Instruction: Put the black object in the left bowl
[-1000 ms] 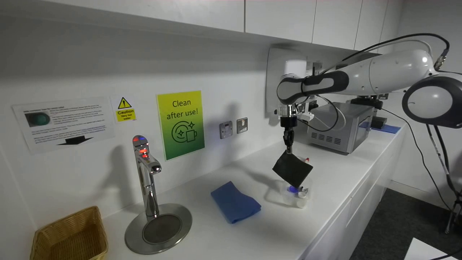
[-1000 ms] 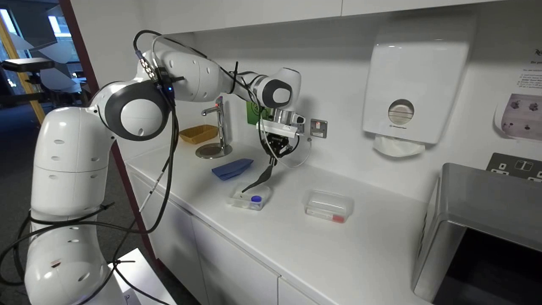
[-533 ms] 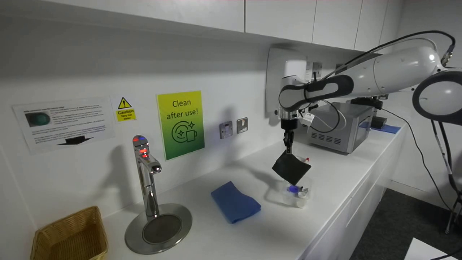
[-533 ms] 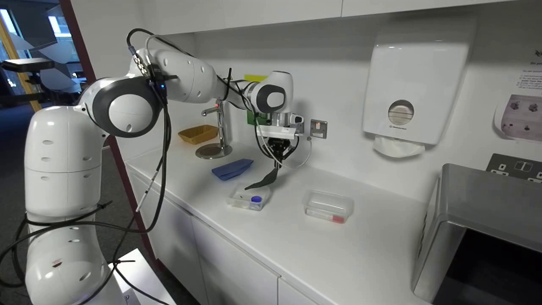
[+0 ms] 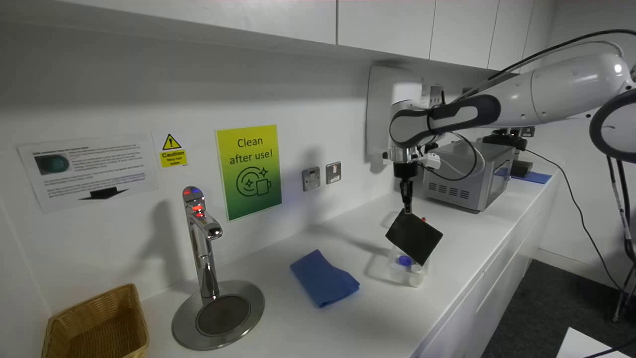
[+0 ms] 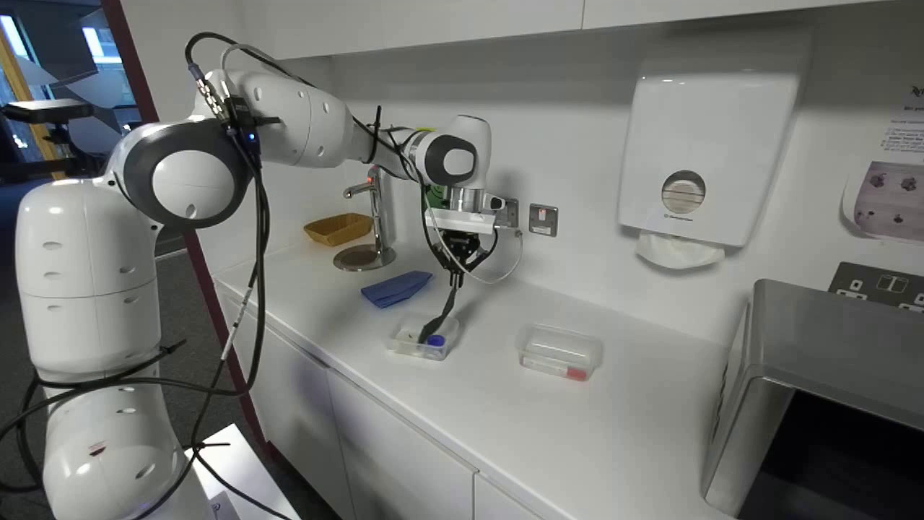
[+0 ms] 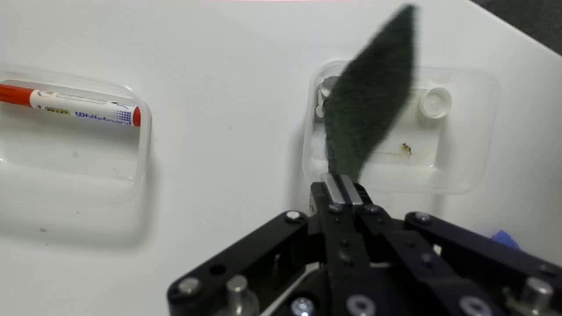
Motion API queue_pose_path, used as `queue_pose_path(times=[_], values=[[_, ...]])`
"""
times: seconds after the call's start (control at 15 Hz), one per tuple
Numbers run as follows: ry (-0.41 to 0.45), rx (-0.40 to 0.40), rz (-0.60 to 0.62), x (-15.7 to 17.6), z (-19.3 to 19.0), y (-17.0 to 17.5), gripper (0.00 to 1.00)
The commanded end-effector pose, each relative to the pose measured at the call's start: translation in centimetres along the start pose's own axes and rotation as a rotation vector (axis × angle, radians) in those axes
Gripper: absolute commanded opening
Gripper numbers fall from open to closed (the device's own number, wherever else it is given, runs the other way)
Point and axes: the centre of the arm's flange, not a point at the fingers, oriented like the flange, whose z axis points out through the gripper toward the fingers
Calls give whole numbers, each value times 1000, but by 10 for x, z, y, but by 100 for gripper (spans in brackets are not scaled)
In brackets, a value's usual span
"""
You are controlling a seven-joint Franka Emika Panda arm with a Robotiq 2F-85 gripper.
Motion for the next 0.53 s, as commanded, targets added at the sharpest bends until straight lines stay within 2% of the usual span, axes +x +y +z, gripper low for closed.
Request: queue_pose_path(times=[0.0, 0.47], values=[[-17, 31, -42, -26, -13, -15, 0], [-32, 31, -35, -27, -24, -21, 0]])
